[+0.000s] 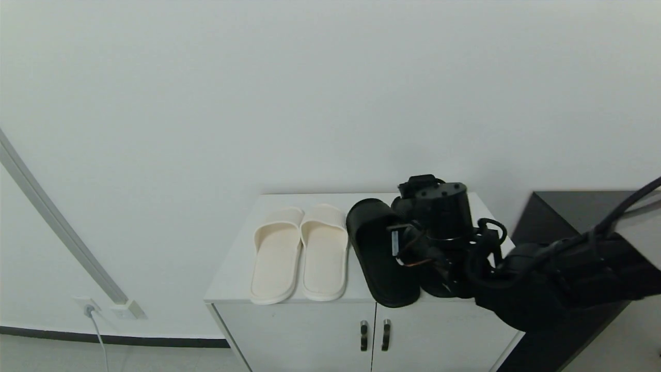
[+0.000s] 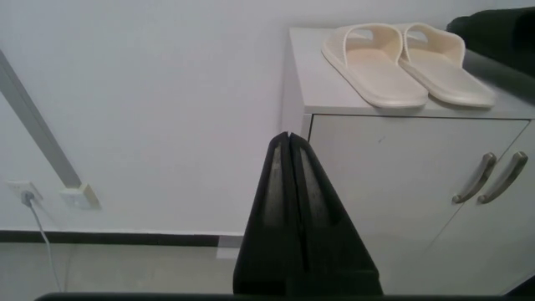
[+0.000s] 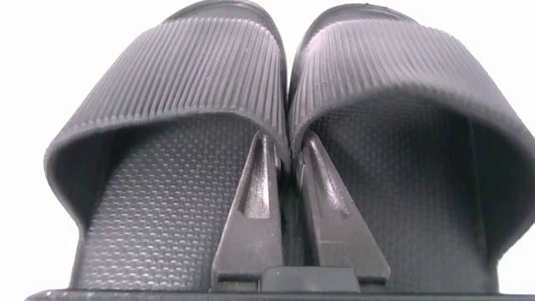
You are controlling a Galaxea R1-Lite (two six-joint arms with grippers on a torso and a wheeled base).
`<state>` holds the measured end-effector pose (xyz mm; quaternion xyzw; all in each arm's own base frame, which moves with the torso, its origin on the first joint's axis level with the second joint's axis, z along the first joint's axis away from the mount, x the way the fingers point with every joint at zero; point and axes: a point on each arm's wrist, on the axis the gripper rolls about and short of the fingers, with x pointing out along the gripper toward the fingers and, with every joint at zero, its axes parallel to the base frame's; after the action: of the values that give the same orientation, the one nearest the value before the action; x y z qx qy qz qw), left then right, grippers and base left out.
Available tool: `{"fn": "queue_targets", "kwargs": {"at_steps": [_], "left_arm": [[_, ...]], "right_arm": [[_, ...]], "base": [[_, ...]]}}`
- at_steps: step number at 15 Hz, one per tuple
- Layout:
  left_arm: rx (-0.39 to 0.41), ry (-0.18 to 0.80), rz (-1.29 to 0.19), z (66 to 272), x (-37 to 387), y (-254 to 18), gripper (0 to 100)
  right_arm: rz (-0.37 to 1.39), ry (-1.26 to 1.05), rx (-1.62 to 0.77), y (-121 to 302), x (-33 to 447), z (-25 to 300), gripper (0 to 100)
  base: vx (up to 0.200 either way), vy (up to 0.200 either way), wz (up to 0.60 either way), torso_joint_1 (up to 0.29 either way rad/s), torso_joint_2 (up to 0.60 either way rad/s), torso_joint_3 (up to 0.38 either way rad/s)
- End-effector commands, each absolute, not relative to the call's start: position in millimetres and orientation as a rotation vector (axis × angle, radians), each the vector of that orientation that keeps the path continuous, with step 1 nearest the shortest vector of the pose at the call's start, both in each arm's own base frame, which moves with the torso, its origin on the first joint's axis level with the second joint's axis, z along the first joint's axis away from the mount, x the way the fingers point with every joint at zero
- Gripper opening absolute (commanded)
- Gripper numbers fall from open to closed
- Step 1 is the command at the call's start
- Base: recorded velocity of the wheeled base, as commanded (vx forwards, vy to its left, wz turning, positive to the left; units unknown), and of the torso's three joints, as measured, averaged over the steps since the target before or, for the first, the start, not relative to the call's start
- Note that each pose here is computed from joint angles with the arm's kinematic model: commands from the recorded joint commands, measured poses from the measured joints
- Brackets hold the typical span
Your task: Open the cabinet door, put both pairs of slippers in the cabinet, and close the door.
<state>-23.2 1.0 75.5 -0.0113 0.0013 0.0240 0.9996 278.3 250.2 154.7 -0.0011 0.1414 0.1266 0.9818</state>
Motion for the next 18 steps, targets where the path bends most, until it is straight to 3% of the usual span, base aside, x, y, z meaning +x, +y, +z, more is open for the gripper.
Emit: {"fn": "queue_targets", "kwargs": {"at_steps": [1, 10, 18], "left_arm": [[-0.023, 0.003, 0.048, 76, -23, 1, 0], [-0.021, 0.003, 0.046, 76, -23, 1, 0], [-0.020, 0.003, 0.045, 76, -23, 1, 0]], "right_arm": [[0.392, 0.220, 0.006, 210, 240, 184, 0], [0.670, 0.246, 0.015, 172, 208, 187, 0], [0.682, 0.263, 0.009, 172, 206, 183, 0]], "base": [[0.000, 0.000, 0.00, 0.000, 0.00, 0.000], [0.000, 0.000, 0.00, 0.000, 0.00, 0.000], [0.000, 0.000, 0.00, 0.000, 0.00, 0.000]]}}
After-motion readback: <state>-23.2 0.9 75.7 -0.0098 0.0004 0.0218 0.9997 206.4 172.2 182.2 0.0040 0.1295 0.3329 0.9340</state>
